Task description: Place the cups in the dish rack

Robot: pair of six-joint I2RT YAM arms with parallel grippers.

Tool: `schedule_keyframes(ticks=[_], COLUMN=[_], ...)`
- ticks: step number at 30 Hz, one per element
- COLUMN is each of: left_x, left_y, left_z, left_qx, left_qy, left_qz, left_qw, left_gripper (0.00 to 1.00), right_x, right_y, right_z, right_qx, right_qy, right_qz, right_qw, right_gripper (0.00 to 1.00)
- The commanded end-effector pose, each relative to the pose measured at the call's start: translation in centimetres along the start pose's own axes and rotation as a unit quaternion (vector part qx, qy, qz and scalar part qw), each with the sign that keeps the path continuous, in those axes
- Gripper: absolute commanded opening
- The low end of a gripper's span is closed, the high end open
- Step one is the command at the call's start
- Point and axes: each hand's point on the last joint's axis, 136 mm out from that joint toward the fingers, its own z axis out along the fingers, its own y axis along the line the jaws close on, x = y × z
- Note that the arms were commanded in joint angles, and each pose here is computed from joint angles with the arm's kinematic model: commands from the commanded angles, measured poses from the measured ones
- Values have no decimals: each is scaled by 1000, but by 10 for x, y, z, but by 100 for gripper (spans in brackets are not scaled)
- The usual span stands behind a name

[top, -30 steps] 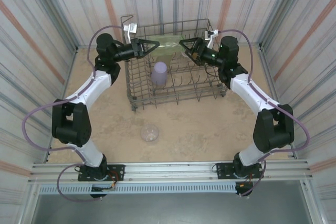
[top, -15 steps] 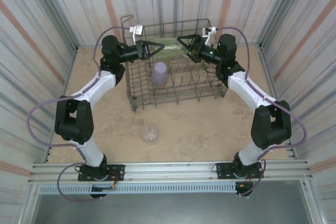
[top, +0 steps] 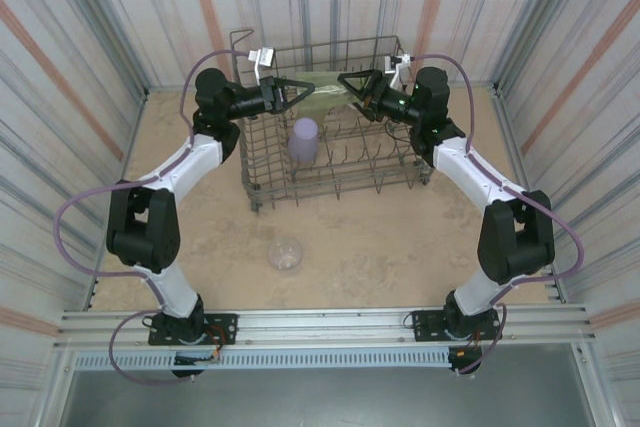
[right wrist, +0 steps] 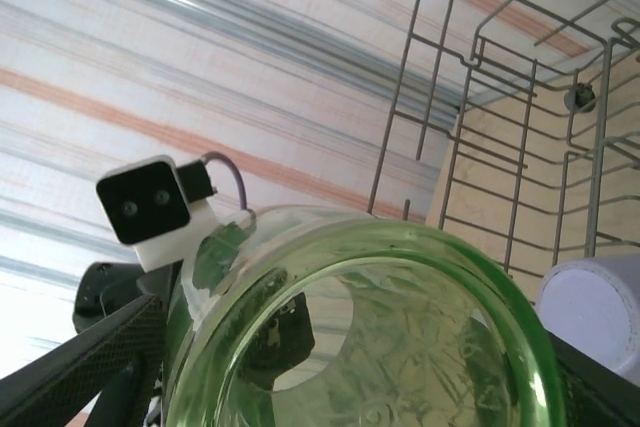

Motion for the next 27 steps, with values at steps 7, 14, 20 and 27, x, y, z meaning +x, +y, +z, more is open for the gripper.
schedule_keyframes(ticks=[7,14,20,27], left_x=[1,2,-1,2], left_y=[-1,-1,-3,2], left_z=[3,0,-4,-12], left_qx=[8,-8,-15,-36], left_qy=[7,5,0,0], left_qz=[7,12,14,9], left_qw=[1000,1000,1000,999], left_gripper=[18,43,62,82], right_x=[1,-1,-5,-18], right_y=[26,27,21,16], right_z=[-1,-6,-13,-27], right_qx=[-42,-35,-10,7], right_qy=[0,-12,-28,-61], right_qz=[-12,-17,-32,-32], right_qw=[999,999,999,998], right_gripper=[54,48,48,48])
